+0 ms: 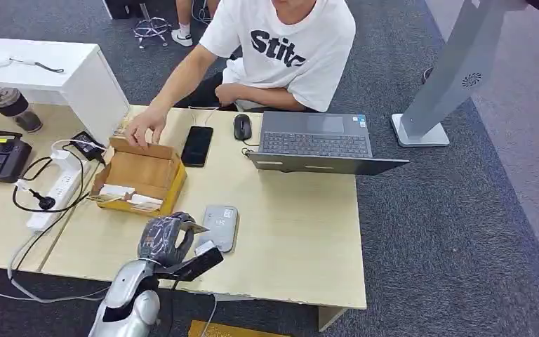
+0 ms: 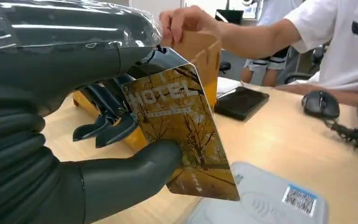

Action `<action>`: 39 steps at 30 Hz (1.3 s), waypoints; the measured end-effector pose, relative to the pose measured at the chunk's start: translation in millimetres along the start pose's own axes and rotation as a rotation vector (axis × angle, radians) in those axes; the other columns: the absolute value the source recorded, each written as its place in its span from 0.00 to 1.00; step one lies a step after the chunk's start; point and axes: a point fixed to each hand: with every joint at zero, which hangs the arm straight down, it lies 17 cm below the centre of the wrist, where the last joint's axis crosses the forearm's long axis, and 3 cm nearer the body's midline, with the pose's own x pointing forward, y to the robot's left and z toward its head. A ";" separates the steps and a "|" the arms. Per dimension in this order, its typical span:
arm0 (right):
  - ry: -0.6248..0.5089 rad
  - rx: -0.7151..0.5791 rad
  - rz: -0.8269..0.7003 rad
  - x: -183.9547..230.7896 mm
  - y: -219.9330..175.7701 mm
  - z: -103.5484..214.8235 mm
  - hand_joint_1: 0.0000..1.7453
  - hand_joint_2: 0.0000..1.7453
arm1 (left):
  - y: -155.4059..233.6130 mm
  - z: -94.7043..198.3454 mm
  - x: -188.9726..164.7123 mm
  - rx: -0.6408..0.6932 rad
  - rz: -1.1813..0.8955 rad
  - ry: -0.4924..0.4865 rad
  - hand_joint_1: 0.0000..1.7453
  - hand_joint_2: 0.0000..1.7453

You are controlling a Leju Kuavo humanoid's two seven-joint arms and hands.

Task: Pass the card to the sensor for recognition and then transmit it.

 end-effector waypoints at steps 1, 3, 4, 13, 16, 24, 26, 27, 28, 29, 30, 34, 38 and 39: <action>-0.001 0.004 0.006 0.2 0.8 0.2 0.00 1.00 | -6.7 1.9 -2.1 -0.015 -0.009 0.004 1.00 1.00; -0.002 0.006 0.006 0.5 1.9 0.4 0.00 1.00 | -16.3 5.1 -5.8 -0.034 -0.020 0.012 1.00 1.00; -0.001 0.007 0.007 0.3 2.1 0.4 0.00 1.00 | -17.9 5.4 -6.5 -0.035 -0.024 0.012 1.00 1.00; -0.004 0.012 0.023 0.4 3.3 0.7 0.00 1.00 | -36.9 9.5 -14.2 -0.067 -0.044 0.027 1.00 1.00; -0.005 0.011 0.024 1.0 3.2 0.7 0.00 1.00 | -36.4 8.9 -15.3 -0.063 -0.048 0.027 1.00 1.00; -0.005 0.008 0.036 0.9 4.0 1.0 0.00 1.00 | -23.6 7.2 -15.2 -0.022 -0.052 0.015 1.00 1.00; -0.002 0.004 0.039 -0.4 3.6 1.0 0.00 1.00 | 5.0 -0.2 -11.5 0.048 -0.050 -0.001 1.00 1.00; -0.001 0.003 0.038 -0.9 3.5 1.0 0.00 1.00 | 23.5 -4.6 -9.6 0.087 -0.052 -0.009 1.00 1.00; 0.001 0.003 0.037 -2.1 3.8 1.2 0.00 1.00 | 44.5 -9.9 -6.7 0.127 -0.055 -0.019 1.00 1.00; 0.002 0.002 0.037 -2.5 3.8 1.2 0.00 1.00 | 51.0 -11.2 -6.4 0.138 -0.059 -0.022 1.00 1.00; 0.002 0.002 0.037 -2.5 3.8 1.2 0.00 1.00 | 51.0 -11.2 -6.4 0.138 -0.059 -0.022 1.00 1.00; 0.009 0.003 0.048 -5.8 4.5 1.5 0.00 1.00 | 167.5 -26.8 5.2 0.355 -0.146 -0.073 1.00 1.00; 0.009 0.003 0.048 -5.7 4.4 1.4 0.00 1.00 | 197.2 -22.7 10.1 0.422 -0.172 -0.089 1.00 1.00; 0.009 0.003 0.049 -5.7 4.4 1.4 0.00 1.00 | 201.8 -21.7 10.7 0.435 -0.182 -0.091 1.00 1.00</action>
